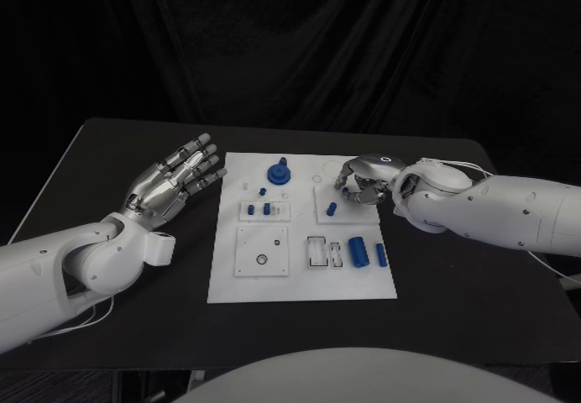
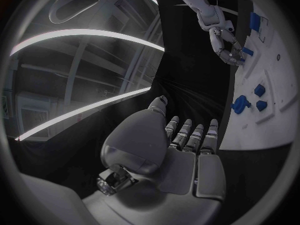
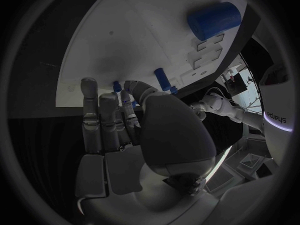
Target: Assemble the parts on the task board
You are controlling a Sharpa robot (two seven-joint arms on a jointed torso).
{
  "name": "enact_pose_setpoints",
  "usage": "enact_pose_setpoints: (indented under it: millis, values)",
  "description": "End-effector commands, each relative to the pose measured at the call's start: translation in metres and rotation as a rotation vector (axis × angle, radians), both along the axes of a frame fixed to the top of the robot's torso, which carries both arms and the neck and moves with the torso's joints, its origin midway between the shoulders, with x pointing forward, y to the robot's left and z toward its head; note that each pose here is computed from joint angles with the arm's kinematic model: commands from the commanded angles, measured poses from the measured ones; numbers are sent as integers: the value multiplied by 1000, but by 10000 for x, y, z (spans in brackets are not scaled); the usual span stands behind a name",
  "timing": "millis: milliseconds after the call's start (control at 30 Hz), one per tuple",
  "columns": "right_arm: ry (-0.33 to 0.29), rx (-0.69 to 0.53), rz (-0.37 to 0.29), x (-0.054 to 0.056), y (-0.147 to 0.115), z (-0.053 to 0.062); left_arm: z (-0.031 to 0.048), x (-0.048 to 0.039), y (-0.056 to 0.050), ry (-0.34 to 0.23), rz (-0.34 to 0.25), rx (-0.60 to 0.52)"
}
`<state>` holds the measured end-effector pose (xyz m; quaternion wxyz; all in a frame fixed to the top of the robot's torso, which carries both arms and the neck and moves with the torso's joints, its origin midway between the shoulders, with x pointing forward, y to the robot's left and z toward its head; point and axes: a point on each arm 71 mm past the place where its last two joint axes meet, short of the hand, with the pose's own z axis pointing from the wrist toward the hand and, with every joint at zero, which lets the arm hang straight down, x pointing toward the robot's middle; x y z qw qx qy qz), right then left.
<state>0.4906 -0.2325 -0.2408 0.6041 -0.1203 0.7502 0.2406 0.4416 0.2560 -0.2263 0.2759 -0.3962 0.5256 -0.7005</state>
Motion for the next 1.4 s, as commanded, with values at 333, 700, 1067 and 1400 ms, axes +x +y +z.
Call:
enact_pose_setpoints:
  millis: [333, 700, 1067, 1400]
  values:
    - [-1, 3, -11, 1, -8, -55, 109, -8, 23, -139, 24, -103]
    - [18, -12, -42, -3, -56, -90, 96, 2, -6, -131, 13, -104]
    - [15, -11, -57, -5, -64, -90, 82, 12, -39, -130, 20, -95]
    - [3, -6, -65, 5, -68, -91, 74, 15, -40, -129, 27, -87]
